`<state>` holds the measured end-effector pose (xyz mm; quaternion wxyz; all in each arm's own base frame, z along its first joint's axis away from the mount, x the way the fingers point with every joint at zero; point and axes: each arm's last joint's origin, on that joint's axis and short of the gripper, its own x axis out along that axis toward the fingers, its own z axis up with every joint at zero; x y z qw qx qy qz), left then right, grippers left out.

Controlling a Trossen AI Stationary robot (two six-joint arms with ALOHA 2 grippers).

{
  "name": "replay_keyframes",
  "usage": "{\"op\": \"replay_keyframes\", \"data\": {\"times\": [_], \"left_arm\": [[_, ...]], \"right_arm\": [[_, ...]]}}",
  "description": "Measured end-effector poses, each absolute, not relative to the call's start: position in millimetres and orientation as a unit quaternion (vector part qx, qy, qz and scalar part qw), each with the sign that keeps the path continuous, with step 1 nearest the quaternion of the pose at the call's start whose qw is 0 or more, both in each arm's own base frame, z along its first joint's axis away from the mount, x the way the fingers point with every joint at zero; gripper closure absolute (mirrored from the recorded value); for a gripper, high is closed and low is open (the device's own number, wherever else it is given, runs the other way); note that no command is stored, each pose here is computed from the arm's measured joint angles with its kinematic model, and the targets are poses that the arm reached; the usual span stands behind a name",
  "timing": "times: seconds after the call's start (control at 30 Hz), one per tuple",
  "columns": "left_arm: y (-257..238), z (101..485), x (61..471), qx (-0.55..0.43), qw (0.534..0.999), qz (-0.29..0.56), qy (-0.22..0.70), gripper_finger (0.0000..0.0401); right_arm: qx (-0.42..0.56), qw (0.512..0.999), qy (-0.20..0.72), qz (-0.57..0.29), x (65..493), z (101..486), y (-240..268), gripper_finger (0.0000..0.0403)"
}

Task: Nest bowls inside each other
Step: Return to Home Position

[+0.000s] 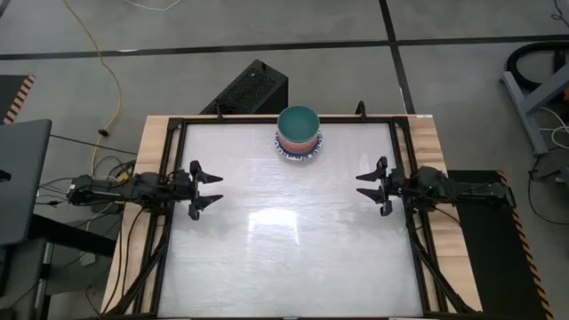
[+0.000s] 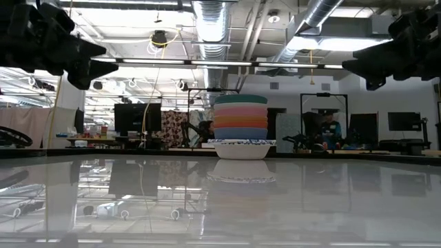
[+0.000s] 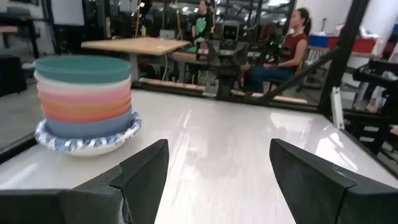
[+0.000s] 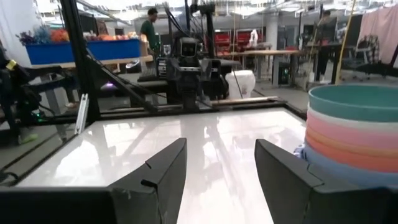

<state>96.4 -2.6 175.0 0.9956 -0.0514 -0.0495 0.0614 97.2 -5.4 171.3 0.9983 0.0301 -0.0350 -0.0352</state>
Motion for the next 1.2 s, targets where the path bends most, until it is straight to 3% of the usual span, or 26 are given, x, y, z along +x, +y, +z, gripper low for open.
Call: {"op": "replay_keyframes", "data": {"times": [0.23,0.5,0.83,1.1,1.2], "left_arm": [[-2,174,96,-0.056,0.995,0.073,-0.045,0.0132],[-2,178,96,-0.042,0.994,0.073,-0.064,0.0132],[-3,183,95,-0.049,0.993,0.057,-0.093,0.0132],[-5,179,96,-0.058,0.996,0.025,-0.070,0.0132],[-4,175,97,-0.062,0.996,0.030,-0.053,0.0132]], "right_arm": [[0.063,0.997,-0.024,-0.034,97,169,-5,0.0193],[0.064,0.986,-0.154,0.029,93,194,-2,0.0193],[0.090,0.964,-0.250,-0.033,85,211,-12,0.0193],[0.112,0.984,-0.140,0.019,92,192,-15,0.0193],[0.121,0.988,-0.098,-0.006,94,183,-18,0.0193]]}}
